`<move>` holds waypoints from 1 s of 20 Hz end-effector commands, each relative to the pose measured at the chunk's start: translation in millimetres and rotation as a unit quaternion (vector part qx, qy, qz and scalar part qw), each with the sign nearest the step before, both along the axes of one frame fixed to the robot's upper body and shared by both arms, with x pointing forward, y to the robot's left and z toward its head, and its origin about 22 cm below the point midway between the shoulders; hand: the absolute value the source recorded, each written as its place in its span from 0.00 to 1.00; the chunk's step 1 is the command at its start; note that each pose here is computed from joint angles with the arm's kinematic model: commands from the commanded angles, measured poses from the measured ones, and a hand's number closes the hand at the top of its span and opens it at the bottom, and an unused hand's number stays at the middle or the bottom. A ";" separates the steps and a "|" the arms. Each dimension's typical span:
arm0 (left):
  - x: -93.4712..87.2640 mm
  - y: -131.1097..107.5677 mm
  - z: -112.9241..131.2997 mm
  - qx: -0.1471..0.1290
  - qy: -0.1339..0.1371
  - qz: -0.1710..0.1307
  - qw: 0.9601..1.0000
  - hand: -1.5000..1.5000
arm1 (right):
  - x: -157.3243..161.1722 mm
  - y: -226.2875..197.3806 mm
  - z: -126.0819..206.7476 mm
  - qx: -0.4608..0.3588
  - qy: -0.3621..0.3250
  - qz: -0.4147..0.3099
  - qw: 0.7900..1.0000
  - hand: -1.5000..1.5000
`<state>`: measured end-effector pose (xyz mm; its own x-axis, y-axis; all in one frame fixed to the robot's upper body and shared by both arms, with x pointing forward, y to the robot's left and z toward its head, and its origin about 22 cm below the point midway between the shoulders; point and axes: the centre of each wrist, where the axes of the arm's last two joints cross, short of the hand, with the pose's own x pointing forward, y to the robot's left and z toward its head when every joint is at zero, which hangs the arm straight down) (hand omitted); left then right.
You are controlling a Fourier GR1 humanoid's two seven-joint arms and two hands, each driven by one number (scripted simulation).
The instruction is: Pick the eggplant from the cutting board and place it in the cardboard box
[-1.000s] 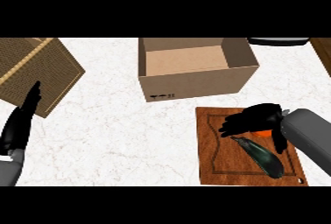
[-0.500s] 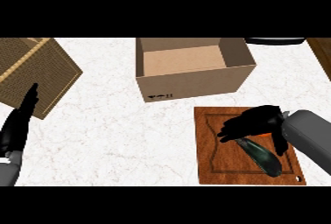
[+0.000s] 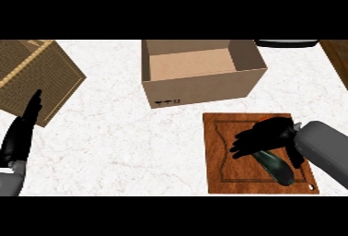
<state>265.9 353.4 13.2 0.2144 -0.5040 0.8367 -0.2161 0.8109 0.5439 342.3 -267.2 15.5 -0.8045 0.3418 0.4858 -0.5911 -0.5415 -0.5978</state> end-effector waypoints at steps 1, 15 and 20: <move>-2.7 2.8 1.4 -0.004 0.011 0.005 1.000 0.50 | 2.9 16.2 -14.6 -0.025 0.066 0.006 0.997 0.00; -6.8 20.0 5.7 0.003 0.005 0.023 1.000 0.50 | -4.3 -9.3 -33.0 0.065 -0.094 -0.257 0.959 1.00; -22.9 34.1 -4.9 0.005 0.024 0.064 0.998 0.50 | -2.5 -102.3 -14.7 0.013 -0.190 -0.560 0.806 1.00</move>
